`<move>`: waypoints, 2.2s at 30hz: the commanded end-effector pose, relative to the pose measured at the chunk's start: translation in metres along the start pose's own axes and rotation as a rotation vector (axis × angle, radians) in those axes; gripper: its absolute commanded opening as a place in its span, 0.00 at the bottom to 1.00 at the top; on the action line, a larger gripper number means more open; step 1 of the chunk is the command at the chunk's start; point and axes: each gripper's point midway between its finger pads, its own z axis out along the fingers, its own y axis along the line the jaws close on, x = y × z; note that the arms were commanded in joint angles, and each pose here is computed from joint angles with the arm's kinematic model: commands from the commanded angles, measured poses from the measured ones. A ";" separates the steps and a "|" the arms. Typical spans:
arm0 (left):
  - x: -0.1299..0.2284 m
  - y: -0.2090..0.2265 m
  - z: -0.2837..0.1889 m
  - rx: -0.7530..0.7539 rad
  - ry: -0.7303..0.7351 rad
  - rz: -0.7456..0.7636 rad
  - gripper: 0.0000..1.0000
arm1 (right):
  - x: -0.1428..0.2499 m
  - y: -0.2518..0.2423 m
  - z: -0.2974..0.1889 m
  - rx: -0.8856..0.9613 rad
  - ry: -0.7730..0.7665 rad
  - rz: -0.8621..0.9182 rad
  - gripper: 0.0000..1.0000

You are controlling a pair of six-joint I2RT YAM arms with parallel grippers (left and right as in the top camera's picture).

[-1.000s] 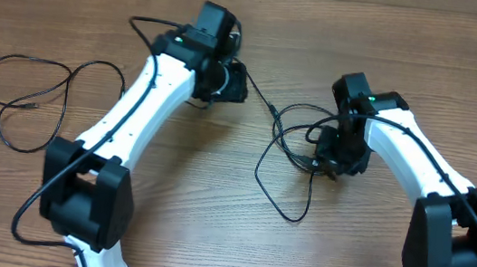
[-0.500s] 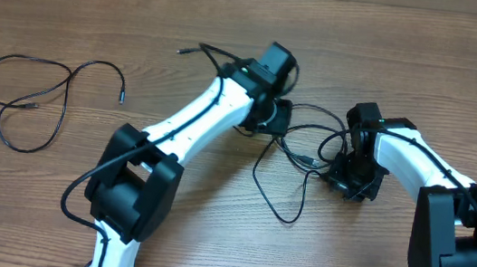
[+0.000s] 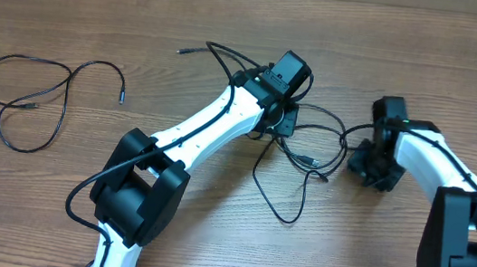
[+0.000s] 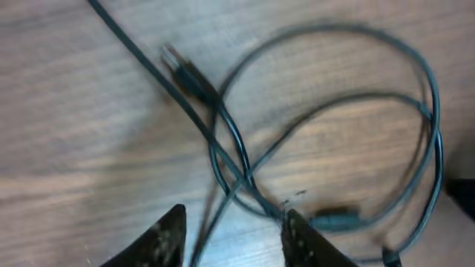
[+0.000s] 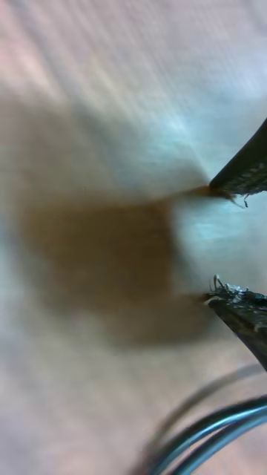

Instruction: Untangle cables

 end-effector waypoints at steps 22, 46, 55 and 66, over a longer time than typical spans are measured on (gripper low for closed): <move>-0.001 0.010 0.056 -0.056 0.004 -0.155 0.25 | -0.012 0.003 0.008 -0.073 -0.007 0.067 0.45; 0.007 0.013 0.046 -0.091 0.056 -0.181 0.32 | -0.013 0.007 0.008 -0.092 -0.008 0.067 0.45; 0.003 0.011 0.058 -0.059 0.016 -0.203 0.16 | -0.013 0.007 0.008 -0.092 -0.006 0.066 0.45; -0.025 -0.010 0.028 0.031 -0.015 -0.155 0.04 | -0.009 0.012 0.007 -0.122 0.014 0.065 0.44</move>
